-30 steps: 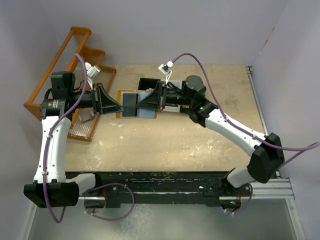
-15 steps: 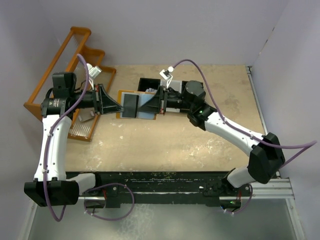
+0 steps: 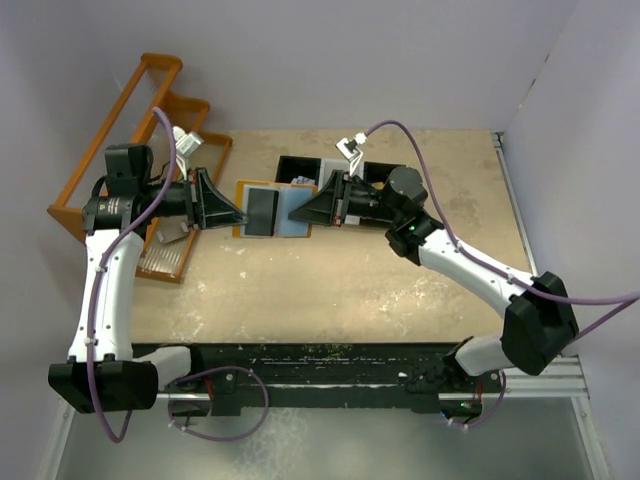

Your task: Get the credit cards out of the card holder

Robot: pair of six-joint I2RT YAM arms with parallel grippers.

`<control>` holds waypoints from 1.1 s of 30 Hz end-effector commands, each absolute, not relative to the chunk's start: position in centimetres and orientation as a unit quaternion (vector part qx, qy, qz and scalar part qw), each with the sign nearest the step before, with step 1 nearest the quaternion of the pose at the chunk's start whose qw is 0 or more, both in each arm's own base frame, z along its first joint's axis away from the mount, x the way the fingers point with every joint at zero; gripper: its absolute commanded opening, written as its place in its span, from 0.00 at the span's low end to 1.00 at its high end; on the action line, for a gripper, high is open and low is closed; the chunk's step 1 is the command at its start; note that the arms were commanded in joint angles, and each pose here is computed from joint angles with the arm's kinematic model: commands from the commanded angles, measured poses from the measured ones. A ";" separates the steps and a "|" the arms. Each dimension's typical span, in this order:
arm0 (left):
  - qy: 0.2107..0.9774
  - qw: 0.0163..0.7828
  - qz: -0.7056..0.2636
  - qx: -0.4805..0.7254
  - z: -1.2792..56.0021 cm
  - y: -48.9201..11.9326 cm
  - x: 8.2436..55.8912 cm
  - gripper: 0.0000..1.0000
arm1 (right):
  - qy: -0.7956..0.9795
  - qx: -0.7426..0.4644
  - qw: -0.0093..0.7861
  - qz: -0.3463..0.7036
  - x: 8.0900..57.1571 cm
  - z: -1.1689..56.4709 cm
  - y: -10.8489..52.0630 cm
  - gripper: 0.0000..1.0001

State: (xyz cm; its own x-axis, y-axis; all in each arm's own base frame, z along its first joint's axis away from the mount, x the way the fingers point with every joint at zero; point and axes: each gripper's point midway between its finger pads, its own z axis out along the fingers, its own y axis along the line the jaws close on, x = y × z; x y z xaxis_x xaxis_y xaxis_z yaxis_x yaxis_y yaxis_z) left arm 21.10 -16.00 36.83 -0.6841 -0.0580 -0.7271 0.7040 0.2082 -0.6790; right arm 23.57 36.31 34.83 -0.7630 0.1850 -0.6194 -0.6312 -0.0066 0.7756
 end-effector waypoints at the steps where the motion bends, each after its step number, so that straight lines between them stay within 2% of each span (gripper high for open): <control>1: 0.690 0.320 -0.603 0.240 37.3 -16.2 20.7 0.00 | 0.591 -0.204 0.334 0.705 23.1 38.6 36.9 0.28; 3: 0.690 0.319 -0.604 0.239 37.2 -16.2 20.7 0.00 | 0.590 -0.208 0.333 0.705 23.0 38.7 37.2 0.33; 6: 0.689 0.319 -0.605 0.239 37.3 -16.2 20.5 0.00 | 0.587 -0.213 0.330 0.708 22.9 38.7 37.6 0.35; 20: 0.695 0.316 -0.604 0.230 37.0 -16.1 20.8 0.00 | 0.557 -0.238 0.313 0.732 21.2 39.9 38.5 0.30; 25: 0.700 0.317 -0.599 0.225 36.7 -16.1 21.1 0.00 | 0.554 -0.236 0.311 0.735 21.2 40.0 38.6 0.24; 33: 0.693 0.315 -0.605 0.231 37.0 -16.2 20.7 0.01 | 0.549 -0.231 0.299 0.746 21.4 39.8 39.2 0.30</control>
